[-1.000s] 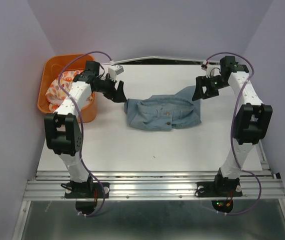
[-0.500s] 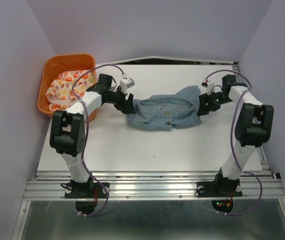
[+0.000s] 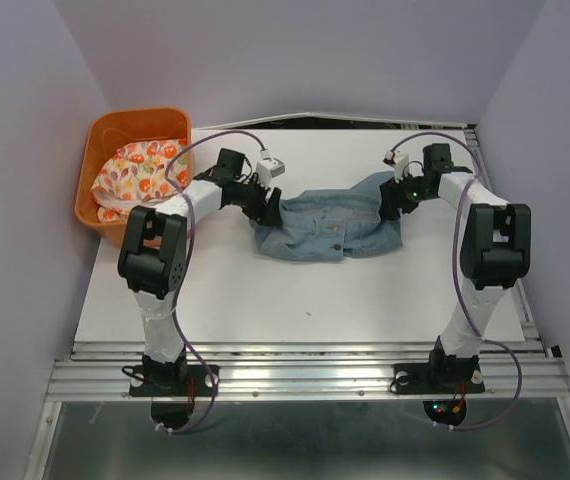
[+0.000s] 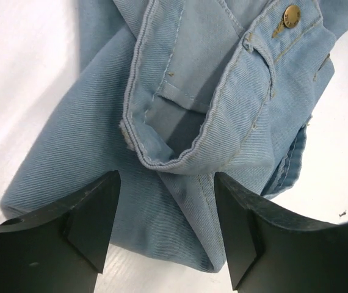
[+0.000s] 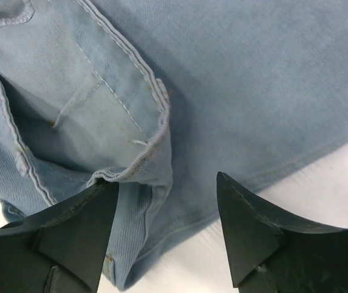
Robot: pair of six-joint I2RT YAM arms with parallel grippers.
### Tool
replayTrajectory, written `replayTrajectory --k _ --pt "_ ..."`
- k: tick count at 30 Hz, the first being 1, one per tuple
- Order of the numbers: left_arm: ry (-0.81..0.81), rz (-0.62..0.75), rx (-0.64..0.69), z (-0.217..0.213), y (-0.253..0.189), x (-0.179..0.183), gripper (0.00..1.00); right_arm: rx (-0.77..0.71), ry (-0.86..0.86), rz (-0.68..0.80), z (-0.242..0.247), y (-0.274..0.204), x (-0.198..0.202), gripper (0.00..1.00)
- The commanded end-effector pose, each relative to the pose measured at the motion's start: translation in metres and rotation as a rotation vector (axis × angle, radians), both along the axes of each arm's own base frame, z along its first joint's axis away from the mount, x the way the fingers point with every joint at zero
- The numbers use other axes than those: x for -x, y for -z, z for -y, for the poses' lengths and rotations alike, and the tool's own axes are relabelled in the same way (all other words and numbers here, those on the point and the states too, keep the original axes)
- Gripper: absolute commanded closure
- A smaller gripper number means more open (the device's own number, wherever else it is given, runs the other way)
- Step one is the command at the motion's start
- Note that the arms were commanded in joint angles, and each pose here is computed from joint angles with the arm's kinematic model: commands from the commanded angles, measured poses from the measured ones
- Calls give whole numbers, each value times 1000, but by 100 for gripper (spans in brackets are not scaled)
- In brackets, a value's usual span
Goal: Fold and stack the skirts
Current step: Flatten the skirt out
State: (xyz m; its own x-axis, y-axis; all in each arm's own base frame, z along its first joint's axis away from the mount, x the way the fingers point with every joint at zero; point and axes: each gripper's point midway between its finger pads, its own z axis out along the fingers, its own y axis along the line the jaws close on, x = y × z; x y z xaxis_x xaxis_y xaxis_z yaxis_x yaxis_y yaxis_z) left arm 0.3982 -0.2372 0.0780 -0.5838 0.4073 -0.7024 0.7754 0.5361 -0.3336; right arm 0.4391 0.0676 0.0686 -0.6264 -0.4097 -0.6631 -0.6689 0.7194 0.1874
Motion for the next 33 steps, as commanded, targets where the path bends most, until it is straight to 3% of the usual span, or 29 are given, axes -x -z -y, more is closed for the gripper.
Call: replayTrajectory --k 1,6,10,13,14,20,33 --pt "-16 98 29 6 -29 -26 30 2 -13 82 -7 -7 -24 30" --pt "-15 82 40 9 -26 -28 34 -30 -28 84 -16 -10 -32 42" --pt "-15 78 43 9 -24 -29 41 -60 -36 87 -21 -16 -34 58" --pt "-22 74 77 3 -30 -28 42 -95 -40 72 -26 -23 -29 85" --pt "-26 93 94 0 -39 -29 41 -108 -34 64 -28 -24 -28 99" --pt "34 117 148 -8 -52 -10 32 -128 21 46 -28 -34 -26 99" --pt "63 82 179 11 -33 -1 29 -165 97 3 -26 -38 -34 99"
